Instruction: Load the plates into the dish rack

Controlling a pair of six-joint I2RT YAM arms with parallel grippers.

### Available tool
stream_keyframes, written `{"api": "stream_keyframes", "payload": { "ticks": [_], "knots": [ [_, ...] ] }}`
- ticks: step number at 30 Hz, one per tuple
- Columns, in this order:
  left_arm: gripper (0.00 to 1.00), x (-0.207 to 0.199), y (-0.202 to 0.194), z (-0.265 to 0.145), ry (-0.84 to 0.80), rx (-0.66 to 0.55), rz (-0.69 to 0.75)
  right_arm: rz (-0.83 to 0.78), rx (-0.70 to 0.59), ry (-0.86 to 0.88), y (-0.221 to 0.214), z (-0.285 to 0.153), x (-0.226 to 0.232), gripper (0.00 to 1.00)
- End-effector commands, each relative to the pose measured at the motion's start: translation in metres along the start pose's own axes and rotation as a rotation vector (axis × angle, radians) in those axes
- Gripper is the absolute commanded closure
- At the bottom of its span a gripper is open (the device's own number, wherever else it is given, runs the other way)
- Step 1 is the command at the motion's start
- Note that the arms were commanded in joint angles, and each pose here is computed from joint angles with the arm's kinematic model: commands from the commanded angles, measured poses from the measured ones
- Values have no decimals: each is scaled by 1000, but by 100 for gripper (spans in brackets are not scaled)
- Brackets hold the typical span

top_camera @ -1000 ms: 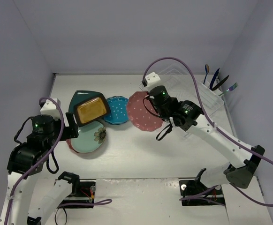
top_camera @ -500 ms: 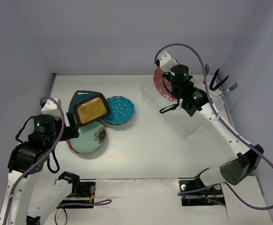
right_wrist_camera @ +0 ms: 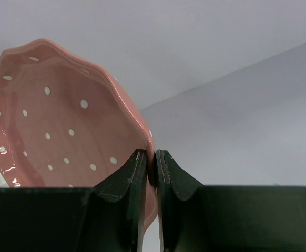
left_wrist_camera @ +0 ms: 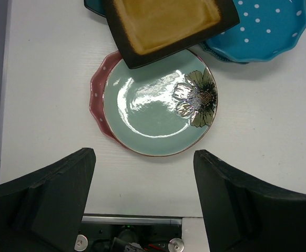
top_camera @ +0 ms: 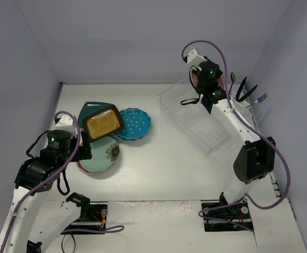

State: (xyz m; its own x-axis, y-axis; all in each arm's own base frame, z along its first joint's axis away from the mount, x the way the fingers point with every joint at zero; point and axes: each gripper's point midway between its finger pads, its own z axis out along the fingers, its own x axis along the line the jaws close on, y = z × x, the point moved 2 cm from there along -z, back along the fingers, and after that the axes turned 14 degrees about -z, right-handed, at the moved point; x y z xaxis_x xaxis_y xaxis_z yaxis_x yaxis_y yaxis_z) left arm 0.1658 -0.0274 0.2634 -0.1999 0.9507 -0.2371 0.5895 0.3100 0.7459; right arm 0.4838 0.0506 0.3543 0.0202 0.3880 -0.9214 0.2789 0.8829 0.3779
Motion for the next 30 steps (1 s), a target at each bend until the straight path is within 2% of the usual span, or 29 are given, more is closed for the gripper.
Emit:
{"api": "stream_keyframes", "payload": {
  "ticks": [1,10,21,30],
  "knots": [
    [24,-7,18,3,3,-57,-16,189,-84,-320,18,1,-101,100],
    [24,-10,27,6,18,-77,-54,152,-40,-341,-5,49,-84,100],
    [24,-11,25,15,26,-69,-39,143,-9,-328,-21,72,-63,100],
    [24,-7,22,17,40,-70,-20,117,-11,-276,-30,82,-24,100]
  ]
}}
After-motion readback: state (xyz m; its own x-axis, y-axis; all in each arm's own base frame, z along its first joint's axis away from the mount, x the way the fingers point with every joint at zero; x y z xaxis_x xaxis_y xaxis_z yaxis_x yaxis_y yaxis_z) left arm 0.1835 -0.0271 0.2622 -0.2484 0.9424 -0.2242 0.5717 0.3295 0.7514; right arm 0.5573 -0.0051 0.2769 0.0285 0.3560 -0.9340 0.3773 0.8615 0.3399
